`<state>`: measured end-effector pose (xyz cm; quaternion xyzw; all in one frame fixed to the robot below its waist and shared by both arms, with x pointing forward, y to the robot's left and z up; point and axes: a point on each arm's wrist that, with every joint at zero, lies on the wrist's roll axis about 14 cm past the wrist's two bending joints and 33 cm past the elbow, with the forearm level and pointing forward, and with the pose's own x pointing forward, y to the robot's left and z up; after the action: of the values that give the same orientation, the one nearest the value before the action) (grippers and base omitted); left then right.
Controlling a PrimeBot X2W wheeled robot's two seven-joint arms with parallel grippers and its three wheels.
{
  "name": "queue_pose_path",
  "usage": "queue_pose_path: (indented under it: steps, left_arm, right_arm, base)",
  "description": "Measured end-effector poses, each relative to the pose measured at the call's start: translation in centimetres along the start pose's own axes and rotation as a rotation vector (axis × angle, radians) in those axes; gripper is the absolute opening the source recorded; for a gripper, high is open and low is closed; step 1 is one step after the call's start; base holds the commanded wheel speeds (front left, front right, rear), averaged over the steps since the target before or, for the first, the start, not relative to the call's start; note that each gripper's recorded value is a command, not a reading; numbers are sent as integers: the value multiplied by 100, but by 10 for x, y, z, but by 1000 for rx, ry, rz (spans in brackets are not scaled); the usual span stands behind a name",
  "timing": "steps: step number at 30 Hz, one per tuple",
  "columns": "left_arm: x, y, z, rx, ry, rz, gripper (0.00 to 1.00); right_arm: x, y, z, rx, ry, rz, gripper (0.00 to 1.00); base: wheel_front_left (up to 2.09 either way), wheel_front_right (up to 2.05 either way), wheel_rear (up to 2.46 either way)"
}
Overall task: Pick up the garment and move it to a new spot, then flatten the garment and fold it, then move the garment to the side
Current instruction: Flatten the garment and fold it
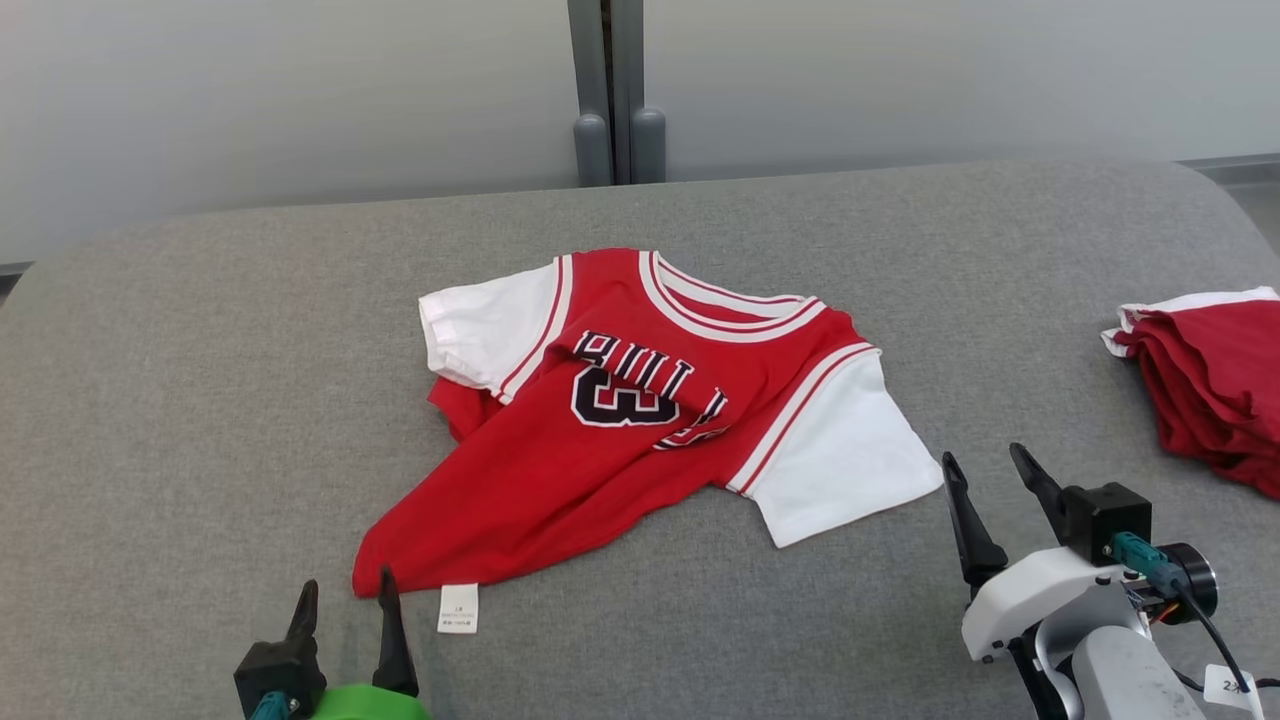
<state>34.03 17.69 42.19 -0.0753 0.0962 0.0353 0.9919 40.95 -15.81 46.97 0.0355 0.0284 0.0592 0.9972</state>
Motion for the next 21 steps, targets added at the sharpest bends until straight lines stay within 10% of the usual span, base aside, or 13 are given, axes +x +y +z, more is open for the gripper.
queue_pose_path:
  steps: [21]
  left_arm:
    - [37, 11, -56, 9, 202, 44, 100]
  right_arm:
    - [38, 5, -55, -22, 158, 32, 100]
  base:
    - [0, 0, 0]
